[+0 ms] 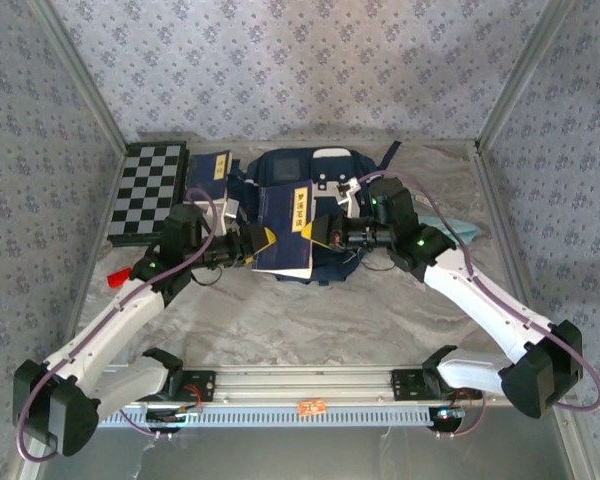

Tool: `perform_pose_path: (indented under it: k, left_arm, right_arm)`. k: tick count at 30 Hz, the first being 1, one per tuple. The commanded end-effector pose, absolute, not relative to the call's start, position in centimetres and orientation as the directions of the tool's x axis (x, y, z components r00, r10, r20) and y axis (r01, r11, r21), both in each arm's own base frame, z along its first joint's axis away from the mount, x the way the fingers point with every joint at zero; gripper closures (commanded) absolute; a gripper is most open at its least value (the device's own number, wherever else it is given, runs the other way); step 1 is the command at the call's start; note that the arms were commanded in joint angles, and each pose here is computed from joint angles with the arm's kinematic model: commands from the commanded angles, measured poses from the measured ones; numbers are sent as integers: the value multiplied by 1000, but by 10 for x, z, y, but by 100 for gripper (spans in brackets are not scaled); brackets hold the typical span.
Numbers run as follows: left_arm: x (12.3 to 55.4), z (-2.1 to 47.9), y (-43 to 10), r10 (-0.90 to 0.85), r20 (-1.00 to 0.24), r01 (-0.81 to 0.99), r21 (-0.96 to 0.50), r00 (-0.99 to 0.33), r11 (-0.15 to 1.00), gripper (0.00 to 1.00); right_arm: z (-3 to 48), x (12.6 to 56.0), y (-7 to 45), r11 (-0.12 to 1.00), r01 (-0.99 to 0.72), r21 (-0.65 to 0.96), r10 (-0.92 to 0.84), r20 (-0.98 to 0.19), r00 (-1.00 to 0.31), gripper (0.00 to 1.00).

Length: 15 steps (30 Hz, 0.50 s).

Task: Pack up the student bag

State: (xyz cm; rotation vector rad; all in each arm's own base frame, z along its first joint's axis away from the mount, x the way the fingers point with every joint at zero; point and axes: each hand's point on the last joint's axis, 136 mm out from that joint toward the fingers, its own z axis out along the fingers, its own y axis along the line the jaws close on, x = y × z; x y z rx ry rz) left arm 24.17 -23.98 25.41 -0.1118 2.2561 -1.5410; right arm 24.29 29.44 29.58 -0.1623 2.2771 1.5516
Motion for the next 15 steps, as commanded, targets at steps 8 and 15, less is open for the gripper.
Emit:
perform_pose_path:
  k: [8,15]
  left_arm:
    - [255,307,-255,-349,-350,260,-924,-869,280,98]
    - [262,333,-261,-382,-359,287,-929,-852,233,100]
  right_arm:
    - [283,245,284,404,-288,868,110,-359,-927,88]
    - [262,249,260,471,-166,866,173,-276,-946,23]
